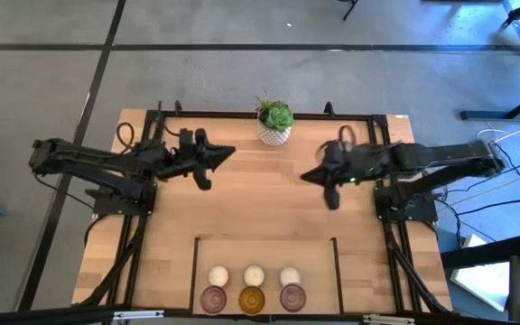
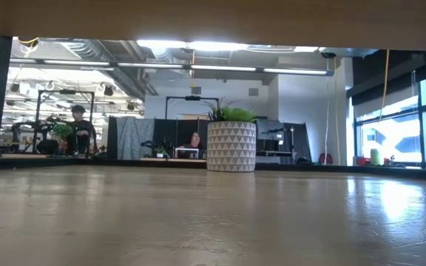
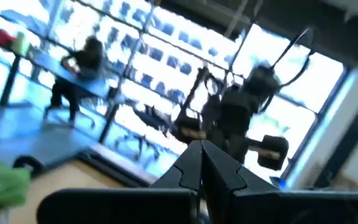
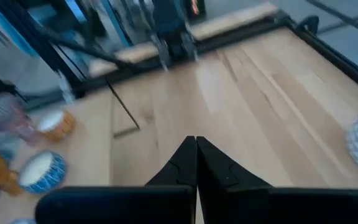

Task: Pick & Place candle stick holders
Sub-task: Return to Home Position

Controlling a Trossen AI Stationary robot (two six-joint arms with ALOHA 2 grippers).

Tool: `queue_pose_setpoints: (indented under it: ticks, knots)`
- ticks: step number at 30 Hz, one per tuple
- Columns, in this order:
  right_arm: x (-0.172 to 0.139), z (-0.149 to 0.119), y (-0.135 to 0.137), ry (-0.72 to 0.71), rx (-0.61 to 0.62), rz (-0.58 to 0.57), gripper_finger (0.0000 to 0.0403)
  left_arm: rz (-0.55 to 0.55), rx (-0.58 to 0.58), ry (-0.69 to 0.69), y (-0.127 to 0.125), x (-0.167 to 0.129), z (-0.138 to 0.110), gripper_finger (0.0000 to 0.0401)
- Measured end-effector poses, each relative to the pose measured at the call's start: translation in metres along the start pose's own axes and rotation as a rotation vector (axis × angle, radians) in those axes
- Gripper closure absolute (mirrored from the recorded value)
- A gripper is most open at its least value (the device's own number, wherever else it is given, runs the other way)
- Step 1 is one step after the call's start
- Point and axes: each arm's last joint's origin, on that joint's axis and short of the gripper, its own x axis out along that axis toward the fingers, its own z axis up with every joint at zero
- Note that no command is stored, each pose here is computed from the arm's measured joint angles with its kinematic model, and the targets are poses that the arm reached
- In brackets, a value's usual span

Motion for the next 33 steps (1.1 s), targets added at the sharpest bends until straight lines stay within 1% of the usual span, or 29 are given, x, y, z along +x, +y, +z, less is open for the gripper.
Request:
queue_pose_setpoints:
  ticks: [3, 7, 10, 13, 16, 18, 22, 24, 26, 28, 33]
  knots:
    - [-0.017, -0.02, -0.024, -0.105, 0.051, 0.059, 0.0403, 0.018, -0.008, -0.06, 0.012, -0.001, -0.006, 0.0399]
    - [-0.035, -0.049, -0.049, -0.239, 0.093, 0.109, 0.0403, 0.058, 0.005, -0.063, 0.022, 0.004, -0.009, 0.0399]
    - [-0.043, -0.074, -0.065, -0.292, 0.13, 0.118, 0.0403, 0.097, -0.007, -0.078, 0.029, 0.008, -0.008, 0.0399]
    - [-0.041, -0.106, -0.079, -0.269, 0.145, 0.099, 0.0403, 0.137, -0.028, -0.086, 0.036, 0.011, -0.008, 0.0399]
    - [-0.033, -0.14, -0.092, -0.21, 0.175, 0.062, 0.0403, 0.153, -0.01, -0.083, 0.042, 0.012, -0.007, 0.0399]
    - [-0.028, -0.157, -0.097, -0.188, 0.206, 0.054, 0.0403, 0.152, 0.021, -0.071, 0.045, 0.013, -0.006, 0.0399]
    - [-0.025, -0.172, -0.102, -0.185, 0.22, 0.051, 0.0403, 0.116, 0.119, 0.004, 0.052, 0.014, -0.008, 0.0399]
    - [-0.024, -0.177, -0.104, -0.187, 0.219, 0.02, 0.0403, 0.106, 0.174, 0.083, 0.057, 0.013, -0.015, 0.0399]
    - [-0.024, -0.179, -0.106, -0.196, 0.22, -0.026, 0.0403, 0.125, 0.209, 0.138, 0.066, 0.009, -0.026, 0.0399]
    - [-0.024, -0.182, -0.108, -0.195, 0.222, -0.064, 0.0403, 0.144, 0.198, 0.156, 0.076, 0.002, -0.039, 0.0399]
    - [-0.026, -0.183, -0.107, -0.202, 0.229, -0.048, 0.0403, 0.068, 0.094, 0.087, 0.09, -0.025, -0.066, 0.0399]
